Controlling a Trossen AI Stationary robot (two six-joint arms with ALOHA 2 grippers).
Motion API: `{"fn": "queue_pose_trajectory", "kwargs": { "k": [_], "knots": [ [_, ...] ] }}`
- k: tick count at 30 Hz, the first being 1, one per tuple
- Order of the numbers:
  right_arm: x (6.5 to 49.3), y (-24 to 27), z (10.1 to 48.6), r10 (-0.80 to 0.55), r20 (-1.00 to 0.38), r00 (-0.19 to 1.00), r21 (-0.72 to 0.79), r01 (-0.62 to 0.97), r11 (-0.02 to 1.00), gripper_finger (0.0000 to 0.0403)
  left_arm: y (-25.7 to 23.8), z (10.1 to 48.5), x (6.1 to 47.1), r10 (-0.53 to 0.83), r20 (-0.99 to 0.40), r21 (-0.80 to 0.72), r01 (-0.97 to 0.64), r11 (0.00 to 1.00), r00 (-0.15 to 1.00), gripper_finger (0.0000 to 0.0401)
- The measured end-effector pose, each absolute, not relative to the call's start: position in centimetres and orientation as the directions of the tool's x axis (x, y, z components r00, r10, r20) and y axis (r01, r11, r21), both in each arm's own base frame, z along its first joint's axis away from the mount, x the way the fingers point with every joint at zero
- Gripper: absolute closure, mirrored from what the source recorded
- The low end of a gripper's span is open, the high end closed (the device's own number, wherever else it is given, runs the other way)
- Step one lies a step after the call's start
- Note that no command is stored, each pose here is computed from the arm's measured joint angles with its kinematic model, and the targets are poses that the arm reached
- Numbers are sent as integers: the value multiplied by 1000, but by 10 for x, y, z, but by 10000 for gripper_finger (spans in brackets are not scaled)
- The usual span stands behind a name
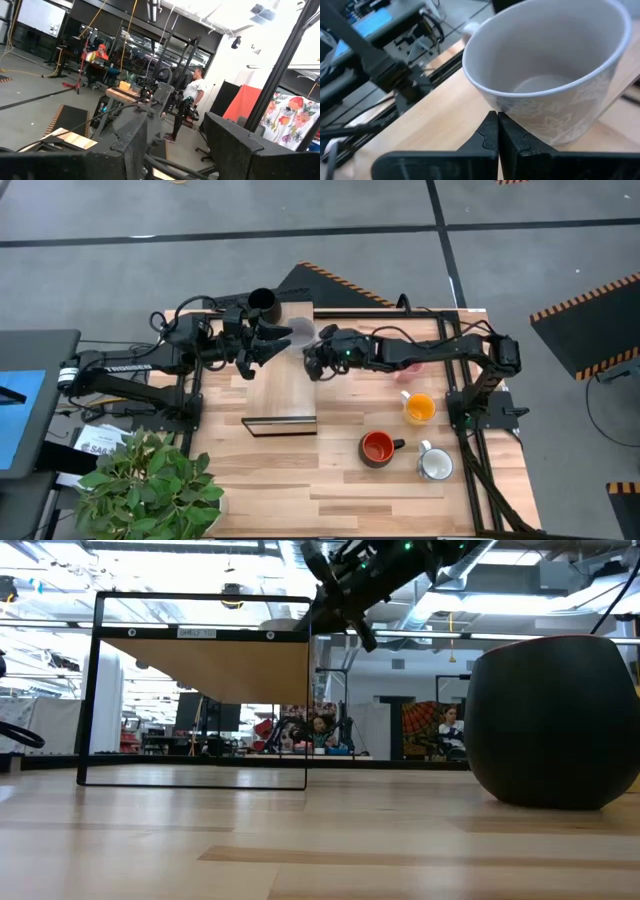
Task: Place coffee mugs
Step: Put the gray mug on the shelf
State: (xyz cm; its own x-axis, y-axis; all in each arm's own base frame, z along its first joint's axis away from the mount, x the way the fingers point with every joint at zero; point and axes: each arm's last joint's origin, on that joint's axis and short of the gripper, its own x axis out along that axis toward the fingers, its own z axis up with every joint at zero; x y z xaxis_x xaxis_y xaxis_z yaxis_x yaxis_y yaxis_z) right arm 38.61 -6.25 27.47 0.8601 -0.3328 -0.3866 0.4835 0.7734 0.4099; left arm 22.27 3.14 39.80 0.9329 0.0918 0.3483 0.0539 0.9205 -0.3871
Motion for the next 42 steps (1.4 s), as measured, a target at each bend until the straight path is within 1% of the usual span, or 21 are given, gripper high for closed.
{"fn": "queue_pose_trajectory", "kwargs": {
  "k": [11, 17, 20, 24, 26, 28, 32, 35, 39, 42],
  "knots": [
    [378, -104, 276, -424, -370, 827, 394, 553, 735, 384, 32, 398, 223, 98, 349, -389, 49, 920, 932, 221],
    [373, -118, 277, -453, -371, 811, 389, 579, 717, 384, 32, 398, 223, 99, 349, -389, 48, 920, 932, 221],
    [375, -113, 276, -407, -375, 833, 404, 542, 737, 384, 32, 398, 223, 99, 350, -389, 48, 920, 932, 221],
    [381, -89, 276, -329, -381, 864, 426, 480, 767, 384, 32, 398, 223, 99, 350, -389, 48, 920, 932, 221],
    [385, -80, 277, -307, -361, 881, 450, 453, 770, 384, 32, 398, 223, 99, 350, -389, 48, 920, 931, 221],
    [393, -79, 274, -322, -316, 892, 476, 443, 760, 384, 32, 398, 223, 103, 350, -390, 45, 920, 931, 221],
    [411, -86, 264, -332, -342, 879, 534, 473, 701, 384, 32, 398, 222, 122, 351, -396, 29, 918, 928, 221],
    [423, -87, 266, -331, -340, 880, 547, 472, 691, 384, 32, 399, 222, 123, 353, -396, 29, 918, 928, 221],
    [433, -91, 267, -337, -341, 878, 548, 477, 688, 384, 32, 399, 222, 120, 355, -395, 32, 918, 927, 221],
    [433, -98, 269, -358, -366, 859, 520, 508, 687, 384, 32, 399, 222, 119, 353, -394, 33, 918, 928, 221]
  ]
}}
